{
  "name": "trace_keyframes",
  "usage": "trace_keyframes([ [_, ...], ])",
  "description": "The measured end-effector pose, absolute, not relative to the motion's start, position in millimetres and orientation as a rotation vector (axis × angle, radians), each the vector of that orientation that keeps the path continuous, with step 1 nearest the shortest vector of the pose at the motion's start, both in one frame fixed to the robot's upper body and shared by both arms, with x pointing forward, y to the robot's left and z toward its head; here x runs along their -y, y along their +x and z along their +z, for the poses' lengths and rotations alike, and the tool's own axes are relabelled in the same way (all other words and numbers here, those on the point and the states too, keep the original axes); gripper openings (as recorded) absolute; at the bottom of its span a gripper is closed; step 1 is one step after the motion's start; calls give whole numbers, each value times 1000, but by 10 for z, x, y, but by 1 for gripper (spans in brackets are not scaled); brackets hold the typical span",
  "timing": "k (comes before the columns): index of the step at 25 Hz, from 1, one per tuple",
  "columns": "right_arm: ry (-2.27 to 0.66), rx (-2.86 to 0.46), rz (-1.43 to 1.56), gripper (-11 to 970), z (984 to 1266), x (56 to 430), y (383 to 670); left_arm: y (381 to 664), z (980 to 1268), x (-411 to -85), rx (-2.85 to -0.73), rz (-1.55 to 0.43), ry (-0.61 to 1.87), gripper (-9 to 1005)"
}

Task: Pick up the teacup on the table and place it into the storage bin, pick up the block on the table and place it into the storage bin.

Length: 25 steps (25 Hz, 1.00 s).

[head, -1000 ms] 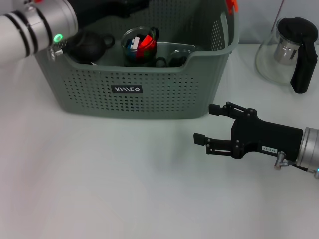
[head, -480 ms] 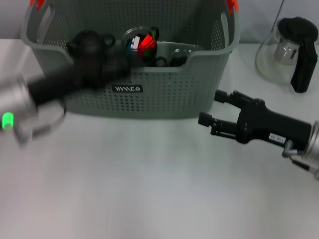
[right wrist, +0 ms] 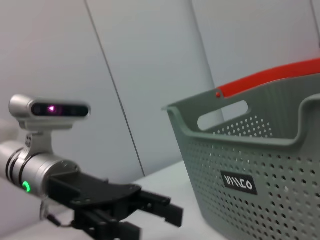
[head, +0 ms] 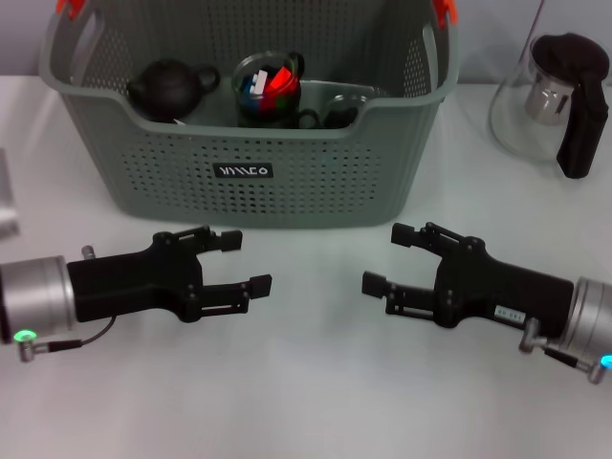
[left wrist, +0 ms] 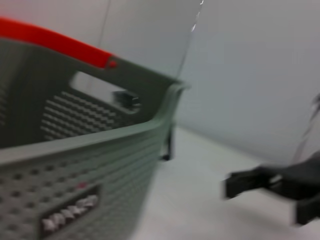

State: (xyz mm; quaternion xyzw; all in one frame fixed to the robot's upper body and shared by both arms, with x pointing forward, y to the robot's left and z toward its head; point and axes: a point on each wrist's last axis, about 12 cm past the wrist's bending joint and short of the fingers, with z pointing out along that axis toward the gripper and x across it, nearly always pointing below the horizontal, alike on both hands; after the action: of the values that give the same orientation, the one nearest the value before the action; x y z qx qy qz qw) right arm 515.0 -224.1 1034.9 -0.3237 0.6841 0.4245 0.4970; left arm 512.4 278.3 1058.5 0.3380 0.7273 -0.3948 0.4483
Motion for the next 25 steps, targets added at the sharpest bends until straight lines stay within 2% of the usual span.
trace_keyframes([
  [3,-849,-1626,929,942,10259,2223,5105,5158,10471,-2717,-1713,-815,940,826],
  [7,-950,-1578,822,942,10137,2170,5003,5157,10439,-2691,-1648,-745,1025,823],
  [16,-954,-1557,819,941,10094,2249,4862,4917,10491,-2853,-1586,-765,1177,816],
  [25,-989,-1525,852,942,10136,2151,4898,4869,10469,-2918,-1615,-759,1209,816],
])
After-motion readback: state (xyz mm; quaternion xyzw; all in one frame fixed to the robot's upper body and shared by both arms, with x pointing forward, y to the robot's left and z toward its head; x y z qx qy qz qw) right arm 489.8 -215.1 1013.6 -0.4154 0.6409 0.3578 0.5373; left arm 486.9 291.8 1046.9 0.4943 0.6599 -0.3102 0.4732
